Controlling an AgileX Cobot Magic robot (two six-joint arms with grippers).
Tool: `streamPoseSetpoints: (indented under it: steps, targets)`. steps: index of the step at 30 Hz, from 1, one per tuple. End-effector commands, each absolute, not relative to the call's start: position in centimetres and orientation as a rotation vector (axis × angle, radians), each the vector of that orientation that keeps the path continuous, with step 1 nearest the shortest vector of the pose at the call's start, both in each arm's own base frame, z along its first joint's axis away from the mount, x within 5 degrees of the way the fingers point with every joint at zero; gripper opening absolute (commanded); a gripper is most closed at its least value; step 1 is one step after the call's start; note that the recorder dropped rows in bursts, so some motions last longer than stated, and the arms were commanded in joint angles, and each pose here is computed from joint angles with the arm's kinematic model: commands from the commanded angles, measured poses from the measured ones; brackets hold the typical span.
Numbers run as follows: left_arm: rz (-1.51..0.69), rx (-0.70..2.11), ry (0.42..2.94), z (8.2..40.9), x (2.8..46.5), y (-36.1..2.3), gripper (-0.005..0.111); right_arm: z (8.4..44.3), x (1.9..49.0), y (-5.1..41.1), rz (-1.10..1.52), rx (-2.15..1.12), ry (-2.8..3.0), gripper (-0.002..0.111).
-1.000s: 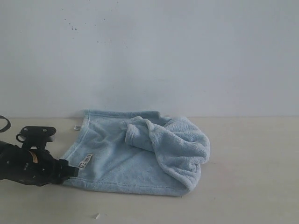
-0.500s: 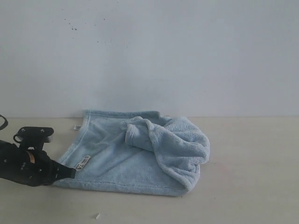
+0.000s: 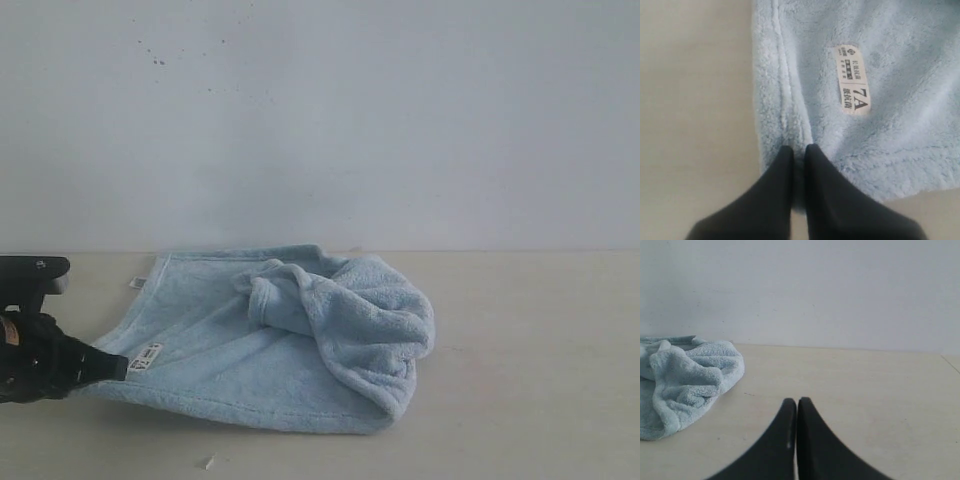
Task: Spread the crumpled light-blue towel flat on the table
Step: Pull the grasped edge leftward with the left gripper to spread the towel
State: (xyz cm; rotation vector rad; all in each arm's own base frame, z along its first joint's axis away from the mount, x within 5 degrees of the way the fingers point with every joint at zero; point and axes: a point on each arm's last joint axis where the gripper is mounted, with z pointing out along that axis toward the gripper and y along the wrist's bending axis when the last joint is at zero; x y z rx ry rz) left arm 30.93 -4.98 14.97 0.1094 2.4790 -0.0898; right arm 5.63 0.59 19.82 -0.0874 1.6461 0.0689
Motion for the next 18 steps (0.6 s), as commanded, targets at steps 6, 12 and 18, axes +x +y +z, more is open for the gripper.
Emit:
streamPoseSetpoints:
  steps: [6,12,18]
  targets:
    - [-0.122,0.016,2.468,16.2,27.8,-4.4,0.004,21.8,5.5,0.4,0.338,0.177,1.427,0.0]
    - [-0.109,0.006,2.501,16.6,26.6,-4.2,0.004,23.0,5.3,0.1,0.523,0.333,1.275,0.0]
    - [-0.115,-0.012,2.512,16.4,26.2,-4.1,0.004,23.1,5.3,0.1,0.807,0.549,1.203,0.0]
